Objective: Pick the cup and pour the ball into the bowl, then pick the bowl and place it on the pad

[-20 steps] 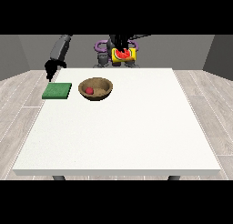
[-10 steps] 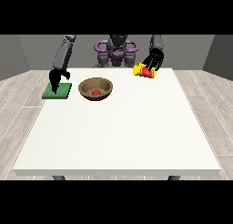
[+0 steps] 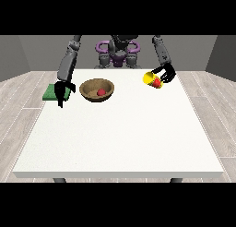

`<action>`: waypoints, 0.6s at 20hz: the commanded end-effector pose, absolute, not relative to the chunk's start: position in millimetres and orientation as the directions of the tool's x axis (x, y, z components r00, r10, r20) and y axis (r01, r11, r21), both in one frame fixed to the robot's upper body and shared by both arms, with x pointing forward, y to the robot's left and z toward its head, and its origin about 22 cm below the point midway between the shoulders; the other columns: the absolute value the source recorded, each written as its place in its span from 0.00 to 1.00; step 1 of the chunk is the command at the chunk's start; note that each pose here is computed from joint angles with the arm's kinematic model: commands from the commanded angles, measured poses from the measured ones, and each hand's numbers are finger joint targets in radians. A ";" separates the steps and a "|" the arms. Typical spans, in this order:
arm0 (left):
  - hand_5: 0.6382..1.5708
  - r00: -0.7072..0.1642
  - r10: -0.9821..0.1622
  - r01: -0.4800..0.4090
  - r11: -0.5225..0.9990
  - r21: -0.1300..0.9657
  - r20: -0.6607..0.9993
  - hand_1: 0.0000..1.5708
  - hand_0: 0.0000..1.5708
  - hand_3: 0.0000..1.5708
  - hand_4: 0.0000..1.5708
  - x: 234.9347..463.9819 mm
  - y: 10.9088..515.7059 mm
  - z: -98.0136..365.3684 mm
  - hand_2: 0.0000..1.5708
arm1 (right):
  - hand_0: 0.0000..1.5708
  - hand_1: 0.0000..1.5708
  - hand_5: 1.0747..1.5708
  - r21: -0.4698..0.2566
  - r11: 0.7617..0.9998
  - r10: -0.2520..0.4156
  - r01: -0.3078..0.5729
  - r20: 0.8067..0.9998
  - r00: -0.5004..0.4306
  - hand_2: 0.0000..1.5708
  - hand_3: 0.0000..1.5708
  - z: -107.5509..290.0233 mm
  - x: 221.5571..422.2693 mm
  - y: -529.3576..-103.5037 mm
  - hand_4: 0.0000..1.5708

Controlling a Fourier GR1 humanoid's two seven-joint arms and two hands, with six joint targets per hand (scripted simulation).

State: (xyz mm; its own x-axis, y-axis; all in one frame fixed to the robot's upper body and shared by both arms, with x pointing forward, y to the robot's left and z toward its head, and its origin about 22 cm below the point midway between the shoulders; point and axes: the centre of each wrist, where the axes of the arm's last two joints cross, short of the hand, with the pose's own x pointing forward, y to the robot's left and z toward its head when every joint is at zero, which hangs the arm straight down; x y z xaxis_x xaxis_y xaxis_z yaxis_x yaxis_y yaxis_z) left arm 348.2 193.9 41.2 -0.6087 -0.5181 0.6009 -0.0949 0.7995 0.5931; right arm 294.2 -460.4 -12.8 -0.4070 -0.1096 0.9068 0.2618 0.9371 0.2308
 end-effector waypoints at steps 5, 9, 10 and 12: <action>0.00 -0.579 -0.281 0.063 0.920 0.386 0.765 0.00 0.00 0.00 0.00 359.8 238.4 25.2 0.00 | 0.00 0.00 1.00 0.237 0.951 -0.125 0.197 0.881 -0.456 0.00 0.00 18.4 326.0 -445.2 0.00; 0.01 -0.580 -0.267 0.084 0.920 0.383 0.769 0.00 0.00 0.00 0.00 360.1 214.2 29.4 0.00 | 0.00 0.00 1.00 0.273 0.937 -0.165 0.219 0.897 -0.411 0.00 0.00 -2.0 350.3 -393.5 0.00; 0.02 -0.560 -0.271 0.076 0.924 0.375 0.783 0.00 0.00 0.00 0.00 366.1 229.9 38.6 0.00 | 0.00 0.00 1.00 0.272 0.939 -0.180 0.209 0.910 -0.374 0.00 0.00 -11.6 343.2 -393.9 0.00; 0.04 -0.547 -0.256 0.091 0.928 0.360 0.797 0.00 0.00 0.00 0.00 360.2 220.5 32.5 0.00 | 0.00 0.00 0.99 0.288 0.938 -0.214 0.195 0.920 -0.328 0.00 0.00 -10.3 346.3 -394.3 0.00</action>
